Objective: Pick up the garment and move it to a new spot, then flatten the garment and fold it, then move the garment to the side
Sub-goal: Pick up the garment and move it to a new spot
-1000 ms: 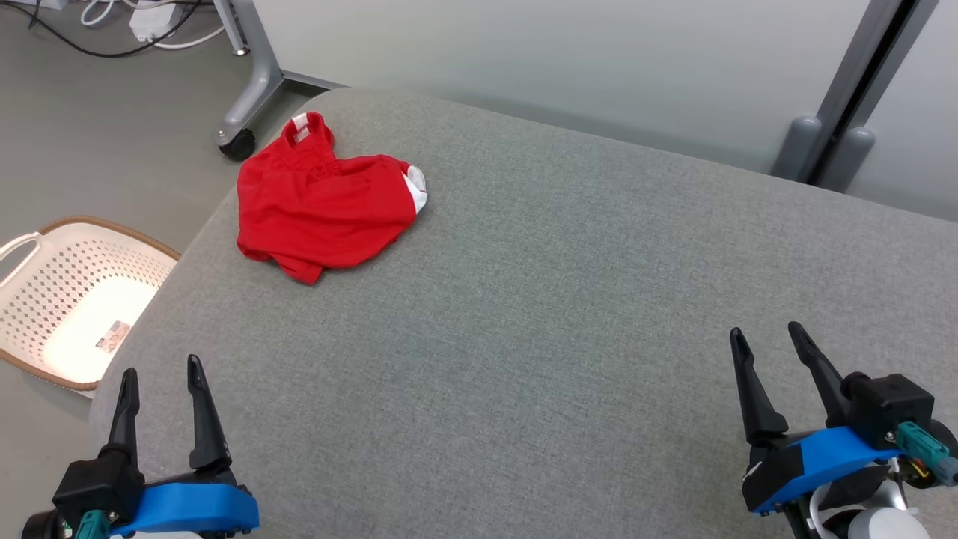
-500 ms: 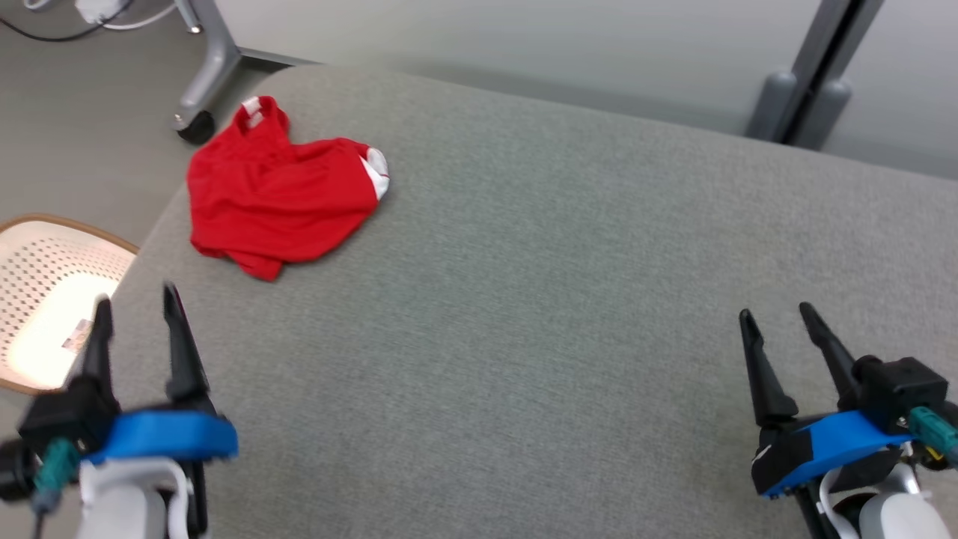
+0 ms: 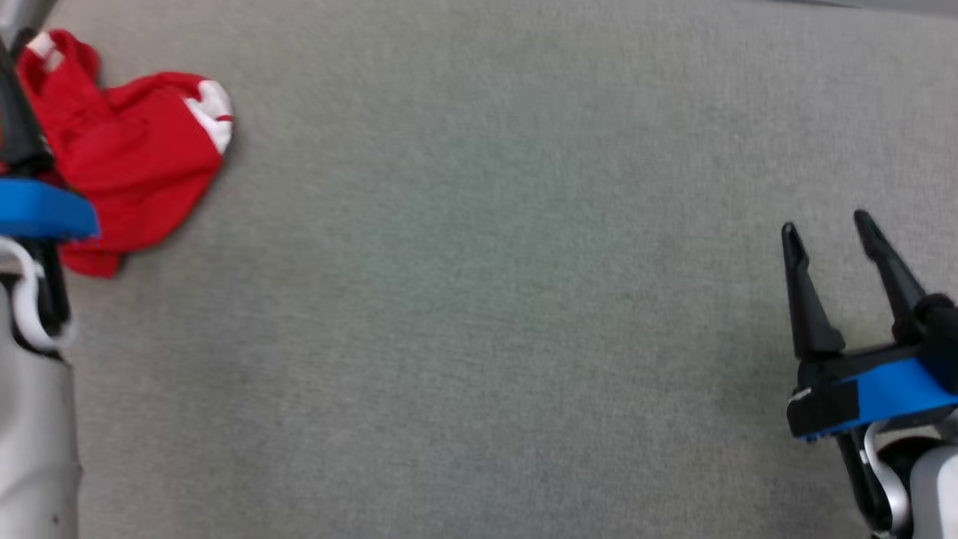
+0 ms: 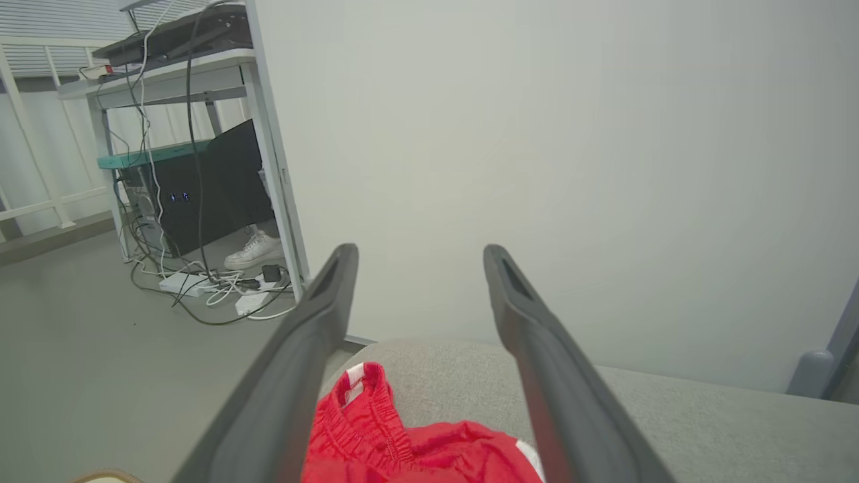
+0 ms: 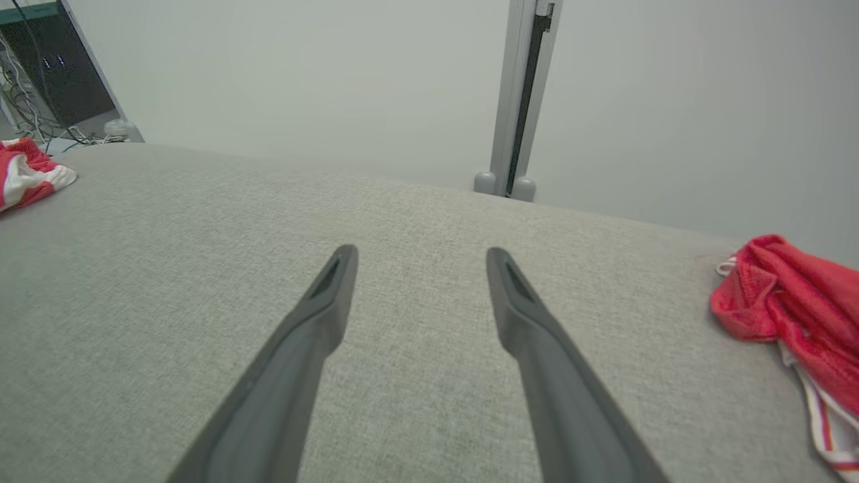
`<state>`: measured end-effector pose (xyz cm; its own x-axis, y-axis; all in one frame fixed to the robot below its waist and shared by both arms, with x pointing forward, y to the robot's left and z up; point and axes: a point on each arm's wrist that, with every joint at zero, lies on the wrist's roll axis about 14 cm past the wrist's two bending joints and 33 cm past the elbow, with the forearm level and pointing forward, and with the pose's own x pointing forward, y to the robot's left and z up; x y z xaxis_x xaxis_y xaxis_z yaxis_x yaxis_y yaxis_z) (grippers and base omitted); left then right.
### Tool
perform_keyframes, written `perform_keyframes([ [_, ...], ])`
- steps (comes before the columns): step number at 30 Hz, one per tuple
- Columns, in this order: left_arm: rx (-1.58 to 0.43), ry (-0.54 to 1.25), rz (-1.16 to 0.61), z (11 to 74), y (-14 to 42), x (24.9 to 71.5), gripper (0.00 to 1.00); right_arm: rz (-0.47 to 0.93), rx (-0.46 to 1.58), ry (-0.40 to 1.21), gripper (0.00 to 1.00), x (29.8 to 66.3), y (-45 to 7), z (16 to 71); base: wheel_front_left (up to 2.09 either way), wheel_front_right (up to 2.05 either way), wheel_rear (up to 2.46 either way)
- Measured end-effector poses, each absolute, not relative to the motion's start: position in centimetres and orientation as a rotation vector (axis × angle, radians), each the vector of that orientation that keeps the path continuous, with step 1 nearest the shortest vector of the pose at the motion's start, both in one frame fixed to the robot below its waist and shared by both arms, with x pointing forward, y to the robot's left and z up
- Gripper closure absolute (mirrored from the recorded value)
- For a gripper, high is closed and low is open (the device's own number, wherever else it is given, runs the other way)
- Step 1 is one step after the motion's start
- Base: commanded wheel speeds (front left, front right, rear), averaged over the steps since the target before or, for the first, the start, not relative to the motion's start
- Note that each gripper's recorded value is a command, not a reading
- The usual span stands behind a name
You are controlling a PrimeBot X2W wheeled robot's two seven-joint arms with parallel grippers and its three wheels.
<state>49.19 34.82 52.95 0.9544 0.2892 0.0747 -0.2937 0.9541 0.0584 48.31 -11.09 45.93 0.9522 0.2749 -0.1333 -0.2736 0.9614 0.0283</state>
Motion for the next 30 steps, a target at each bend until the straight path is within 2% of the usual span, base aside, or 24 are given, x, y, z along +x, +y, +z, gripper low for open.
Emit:
perform_keyframes([
  [5, 0.055, 0.027, 0.258, 49.9, 34.4, 53.6, 0.0, 0.236, -0.013, 0.166, 0.0, 48.9, -12.9, 44.5, 0.0, 0.0, 0.0],
  [9, 0.047, 0.165, 0.234, 45.6, 33.8, 55.3, 0.0, 0.219, -0.026, 0.173, 0.0, 49.5, -13.6, 43.8, 0.0, 0.0, 0.0],
  [15, 0.013, 0.398, 0.229, 39.0, 33.3, 54.9, 0.0, 0.21, -0.034, 0.181, 0.0, 50.1, -14.1, 43.1, 0.0, 0.0, 0.0],
  [27, -0.064, 0.692, 0.214, 33.1, 32.0, 52.4, 0.0, 0.193, -0.043, 0.17, 0.0, 50.2, -14.8, 43.5, 0.0, 0.0, 0.0],
  [29, -0.069, 0.706, 0.213, 33.1, 32.1, 52.3, 0.64, 0.192, -0.043, 0.162, 0.0, 50.3, -14.8, 43.8, 0.0, 0.0, 0.0],
  [30, -0.068, 0.709, 0.214, 33.1, 32.1, 52.3, 1.0, 0.191, -0.043, 0.16, 0.0, 50.2, -14.8, 43.9, 0.0, 0.0, 0.0],
])
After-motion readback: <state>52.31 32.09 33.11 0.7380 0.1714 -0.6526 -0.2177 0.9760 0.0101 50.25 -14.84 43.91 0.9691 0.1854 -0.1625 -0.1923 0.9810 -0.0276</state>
